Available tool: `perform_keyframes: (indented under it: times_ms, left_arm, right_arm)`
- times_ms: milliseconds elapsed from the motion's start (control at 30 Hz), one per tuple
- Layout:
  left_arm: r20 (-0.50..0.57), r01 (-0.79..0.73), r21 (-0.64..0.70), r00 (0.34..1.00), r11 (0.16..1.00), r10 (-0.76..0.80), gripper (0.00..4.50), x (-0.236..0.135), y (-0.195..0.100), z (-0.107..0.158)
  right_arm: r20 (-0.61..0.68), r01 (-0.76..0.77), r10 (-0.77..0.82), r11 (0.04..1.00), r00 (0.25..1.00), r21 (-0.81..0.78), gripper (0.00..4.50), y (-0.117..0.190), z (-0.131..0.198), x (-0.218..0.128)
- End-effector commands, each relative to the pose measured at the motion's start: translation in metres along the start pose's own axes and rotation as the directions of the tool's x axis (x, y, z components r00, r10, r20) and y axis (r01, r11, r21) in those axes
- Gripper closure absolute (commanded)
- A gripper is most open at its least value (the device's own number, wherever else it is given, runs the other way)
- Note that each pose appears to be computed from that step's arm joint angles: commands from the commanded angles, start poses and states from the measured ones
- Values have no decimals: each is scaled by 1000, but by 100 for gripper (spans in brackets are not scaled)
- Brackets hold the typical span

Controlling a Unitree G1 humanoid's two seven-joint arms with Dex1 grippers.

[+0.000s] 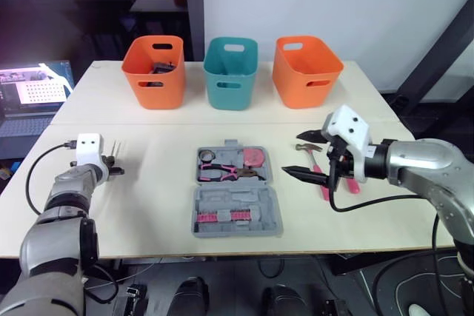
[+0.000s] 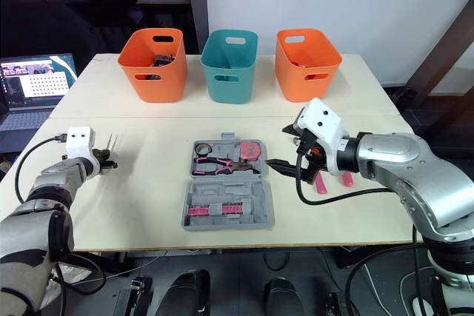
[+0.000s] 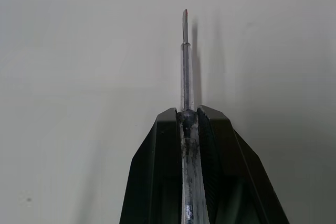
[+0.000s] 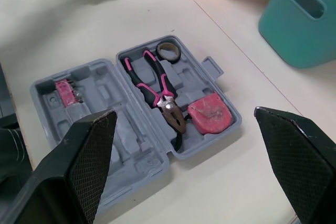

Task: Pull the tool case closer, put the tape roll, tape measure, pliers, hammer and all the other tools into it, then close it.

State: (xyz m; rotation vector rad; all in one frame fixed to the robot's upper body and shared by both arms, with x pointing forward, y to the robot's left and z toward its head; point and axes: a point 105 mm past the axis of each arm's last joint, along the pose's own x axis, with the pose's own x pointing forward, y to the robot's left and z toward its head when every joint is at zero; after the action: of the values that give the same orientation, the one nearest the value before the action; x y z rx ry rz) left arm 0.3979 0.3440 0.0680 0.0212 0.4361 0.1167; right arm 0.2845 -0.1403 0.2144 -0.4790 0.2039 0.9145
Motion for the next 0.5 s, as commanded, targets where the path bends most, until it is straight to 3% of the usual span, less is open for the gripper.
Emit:
perform_keyframes:
  times_ms: [33,100,200,267,367,500]
  left_arm:
    - [43,115,118,992,986,-121,448,-4,-10,23]
    - [6,256,248,964,934,-266,448,-11,-27,21]
    - [-99,445,319,894,837,-438,448,-27,-49,13]
    - [-145,503,332,863,798,-484,448,-36,-56,10]
    - [-253,656,342,754,673,-607,448,-59,-82,6]
    - [-403,746,388,665,540,-629,448,-78,-95,-7]
  right_arm:
    - [11,8,-8,1000,1000,-25,0,-1,4,-2]
    - [7,-2,2,1000,1000,-18,0,1,2,-1]
    - [7,-33,33,999,999,-18,0,5,2,3]
    - [11,-44,44,999,999,-16,0,6,3,4]
    - [17,-56,57,998,998,-14,0,8,4,6]
    - [16,-67,67,998,998,-5,0,13,1,8]
